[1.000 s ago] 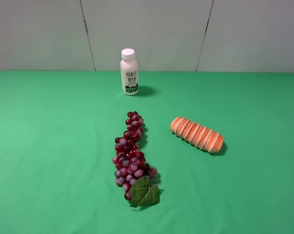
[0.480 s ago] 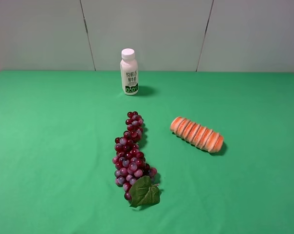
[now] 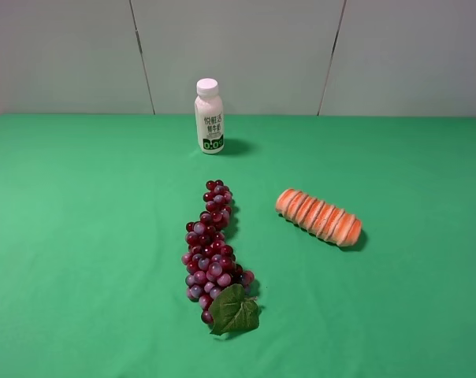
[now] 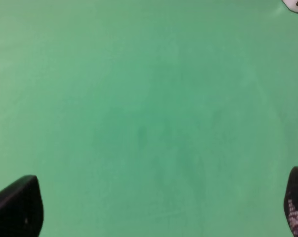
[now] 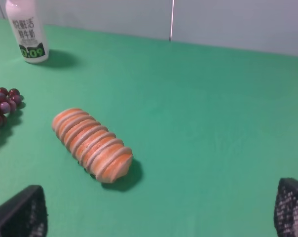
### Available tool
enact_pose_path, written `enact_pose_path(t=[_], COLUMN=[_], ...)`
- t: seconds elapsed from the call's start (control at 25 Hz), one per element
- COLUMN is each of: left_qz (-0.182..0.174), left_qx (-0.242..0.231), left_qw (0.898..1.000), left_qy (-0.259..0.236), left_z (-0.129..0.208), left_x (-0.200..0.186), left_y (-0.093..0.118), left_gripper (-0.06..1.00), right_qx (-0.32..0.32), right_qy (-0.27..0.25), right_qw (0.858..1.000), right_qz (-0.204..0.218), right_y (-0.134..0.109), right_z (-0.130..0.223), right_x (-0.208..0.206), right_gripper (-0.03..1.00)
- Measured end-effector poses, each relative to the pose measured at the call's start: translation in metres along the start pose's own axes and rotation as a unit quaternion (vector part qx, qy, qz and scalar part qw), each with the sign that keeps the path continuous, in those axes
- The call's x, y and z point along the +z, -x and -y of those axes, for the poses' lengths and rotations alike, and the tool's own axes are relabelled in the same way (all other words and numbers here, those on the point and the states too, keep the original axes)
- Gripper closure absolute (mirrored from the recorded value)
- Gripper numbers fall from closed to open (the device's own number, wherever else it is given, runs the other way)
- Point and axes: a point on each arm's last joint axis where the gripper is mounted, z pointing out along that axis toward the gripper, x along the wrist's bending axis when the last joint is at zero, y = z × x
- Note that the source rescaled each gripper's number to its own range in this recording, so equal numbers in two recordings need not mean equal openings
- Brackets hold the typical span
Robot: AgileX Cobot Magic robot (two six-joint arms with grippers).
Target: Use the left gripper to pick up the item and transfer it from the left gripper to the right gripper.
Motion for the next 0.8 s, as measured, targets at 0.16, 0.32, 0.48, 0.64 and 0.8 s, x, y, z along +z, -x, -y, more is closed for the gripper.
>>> enact_pose_path(t=[0.16, 0.32, 0.48, 0.64, 0.8], left_qz=[0.000, 0.000, 0.000, 0.000, 0.000], left_qx=[0.000, 0.000, 0.000, 0.000, 0.000], left_qw=[1.000, 1.000, 1.000, 1.000, 1.000], left_qy=[0.000, 0.000, 0.000, 0.000, 0.000], left_z=[0.0000, 0.0000, 0.0000, 0.0000, 0.0000], left_x=[0.0000, 0.0000, 0.0000, 0.0000, 0.0000], left_y=[0.0000, 0.0000, 0.0000, -0.0001, -0.0001], left_gripper=[-0.03, -0.03, -0.03, -0.03, -0.03], right_qx=[0.000, 0.010, 0.024, 0.035, 0.036], right_qy=[0.003, 0.003, 0.002, 0.002, 0.002], right_qw=[1.000, 1.000, 0.999, 0.997, 0.997], right_qz=[0.000, 0.019, 0.049, 0.073, 0.075], right_y=[0.0000, -0.0005, -0.0007, -0.0010, -0.0010], right_z=[-0.0005, -0.0006, -0.0008, -0.0009, -0.0010], right_x=[0.0000, 0.0002, 0.0004, 0.0007, 0.0007], right_gripper=[-0.03, -0.03, -0.03, -0.03, -0.03])
